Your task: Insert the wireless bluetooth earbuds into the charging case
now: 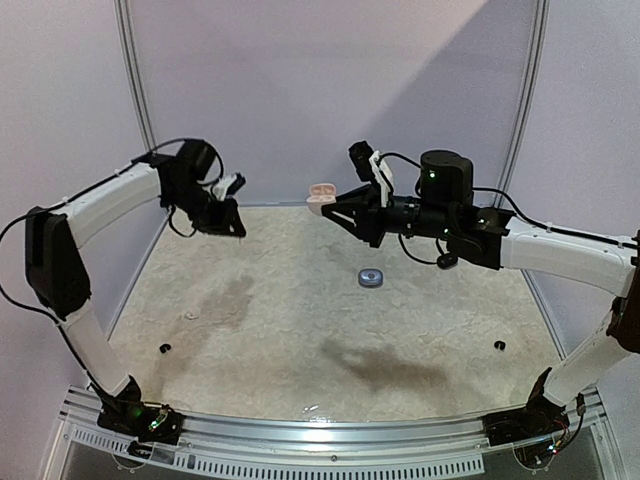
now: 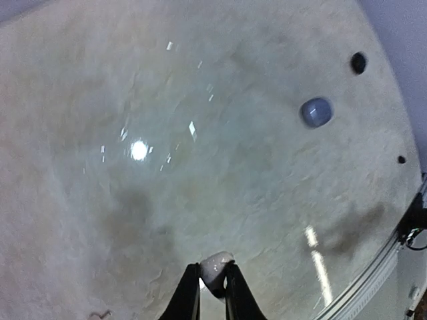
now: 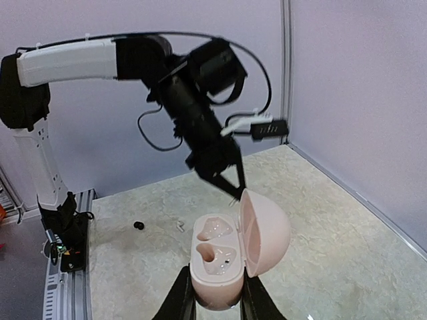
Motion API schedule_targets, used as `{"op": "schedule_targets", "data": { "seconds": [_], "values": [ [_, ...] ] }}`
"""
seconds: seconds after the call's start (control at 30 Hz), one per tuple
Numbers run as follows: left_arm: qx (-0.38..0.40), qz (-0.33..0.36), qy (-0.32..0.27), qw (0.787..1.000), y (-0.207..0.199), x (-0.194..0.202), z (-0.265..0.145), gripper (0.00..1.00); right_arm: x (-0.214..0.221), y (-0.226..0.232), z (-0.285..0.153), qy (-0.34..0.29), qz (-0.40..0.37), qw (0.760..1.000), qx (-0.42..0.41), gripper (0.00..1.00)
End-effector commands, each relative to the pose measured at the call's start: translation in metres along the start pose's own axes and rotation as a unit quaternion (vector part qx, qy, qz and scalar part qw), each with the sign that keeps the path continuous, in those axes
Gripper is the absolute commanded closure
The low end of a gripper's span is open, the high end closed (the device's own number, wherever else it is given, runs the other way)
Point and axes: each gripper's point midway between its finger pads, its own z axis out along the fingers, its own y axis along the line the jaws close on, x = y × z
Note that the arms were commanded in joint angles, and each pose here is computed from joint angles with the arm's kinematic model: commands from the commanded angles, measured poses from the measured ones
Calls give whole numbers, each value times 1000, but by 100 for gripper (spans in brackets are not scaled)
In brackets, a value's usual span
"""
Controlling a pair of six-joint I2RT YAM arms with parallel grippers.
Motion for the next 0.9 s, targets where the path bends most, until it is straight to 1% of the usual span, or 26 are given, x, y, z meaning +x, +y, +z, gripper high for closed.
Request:
{"op": "schedule_targets", "data": {
  "seconds": [0.0, 0.07, 0.13, 0.23, 0.3, 0.33, 0.4, 0.57, 0.6, 0.63, 0.73, 0.77, 0.8, 0.83, 0.87],
  "values": [
    [90, 105, -119, 983, -65, -48, -95, 93, -23, 28, -7, -37, -43, 996, -70, 100],
    [119, 141, -169, 968, -87, -60, -131, 92, -31, 36, -8, -47, -66, 992, -94, 100],
    [151, 181, -224, 946, -111, -64, -168, 90, -40, 44, -10, -62, -78, 988, -119, 100],
    [201, 242, -318, 894, -147, -61, -224, 83, -54, 55, -12, -83, -91, 980, -154, 100],
    [229, 281, -352, 863, -172, -48, -248, 79, -61, 59, -9, -88, -98, 976, -173, 100],
    [239, 300, -363, 849, -183, -41, -259, 79, -67, 61, -8, -92, -103, 974, -179, 100],
    [261, 325, -368, 831, -202, -30, -271, 79, -73, 63, -3, -99, -111, 971, -190, 100],
    [315, 365, -362, 798, -235, -13, -285, 83, -88, 68, 3, -114, -123, 963, -212, 100],
    [311, 363, -361, 800, -234, -15, -282, 83, -89, 66, 5, -115, -123, 963, -209, 100],
    [301, 357, -361, 807, -231, -19, -277, 83, -89, 64, 6, -115, -120, 965, -203, 100],
    [283, 294, -354, 841, -201, -32, -263, 83, -80, 45, 12, -94, -92, 979, -158, 100],
    [276, 277, -346, 853, -188, -33, -251, 80, -73, 37, 12, -85, -82, 983, -138, 100],
    [263, 277, -330, 863, -175, -30, -235, 79, -67, 29, 12, -76, -75, 987, -121, 100],
    [244, 295, -311, 870, -165, -22, -217, 77, -62, 22, 10, -70, -57, 991, -102, 100],
    [230, 326, -282, 873, -157, -8, -197, 75, -57, 16, 10, -61, -42, 993, -89, 100]
  ]
}}
